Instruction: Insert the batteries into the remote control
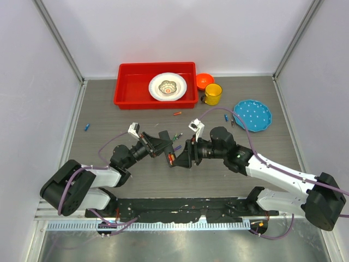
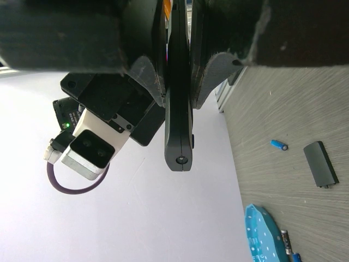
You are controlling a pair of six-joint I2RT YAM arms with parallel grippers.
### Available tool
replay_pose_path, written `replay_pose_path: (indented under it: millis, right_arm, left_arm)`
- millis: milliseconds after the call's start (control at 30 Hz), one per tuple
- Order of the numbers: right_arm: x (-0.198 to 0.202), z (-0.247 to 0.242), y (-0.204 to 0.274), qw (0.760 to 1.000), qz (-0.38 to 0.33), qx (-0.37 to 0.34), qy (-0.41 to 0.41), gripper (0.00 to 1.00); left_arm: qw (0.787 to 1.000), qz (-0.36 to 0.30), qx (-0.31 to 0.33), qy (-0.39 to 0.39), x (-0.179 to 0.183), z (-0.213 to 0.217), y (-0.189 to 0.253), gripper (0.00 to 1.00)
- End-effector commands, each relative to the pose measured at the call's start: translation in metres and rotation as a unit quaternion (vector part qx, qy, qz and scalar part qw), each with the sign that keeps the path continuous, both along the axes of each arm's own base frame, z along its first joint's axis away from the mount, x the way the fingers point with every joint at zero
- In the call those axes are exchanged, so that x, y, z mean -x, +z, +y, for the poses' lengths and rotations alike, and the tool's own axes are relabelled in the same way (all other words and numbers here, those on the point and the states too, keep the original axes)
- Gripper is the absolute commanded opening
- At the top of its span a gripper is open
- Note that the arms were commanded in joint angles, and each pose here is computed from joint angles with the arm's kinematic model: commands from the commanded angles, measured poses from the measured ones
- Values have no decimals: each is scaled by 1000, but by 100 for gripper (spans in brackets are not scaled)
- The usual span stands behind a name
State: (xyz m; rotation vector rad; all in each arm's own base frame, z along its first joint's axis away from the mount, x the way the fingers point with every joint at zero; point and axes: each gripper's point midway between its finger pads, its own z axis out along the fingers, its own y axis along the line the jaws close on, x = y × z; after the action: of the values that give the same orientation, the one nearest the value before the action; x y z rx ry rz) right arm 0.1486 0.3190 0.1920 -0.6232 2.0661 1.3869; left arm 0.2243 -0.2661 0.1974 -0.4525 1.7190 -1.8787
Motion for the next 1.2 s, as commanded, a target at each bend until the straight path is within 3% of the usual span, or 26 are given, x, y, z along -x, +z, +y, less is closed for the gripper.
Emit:
replay_pose_path:
  millis: [0, 333, 1167]
  right_arm:
    - [7, 1, 13, 999, -34, -17, 30, 65]
    - [0, -1, 2, 999, -32, 15, 17, 61]
    - [-8, 6, 3, 1000, 8, -9, 4, 54]
  left_arm:
    - [989, -120, 83, 0, 14, 8, 68, 0]
    - [989, -121, 85, -1, 15, 8, 69, 0]
    - [988, -131, 87, -12, 25, 6, 73, 0]
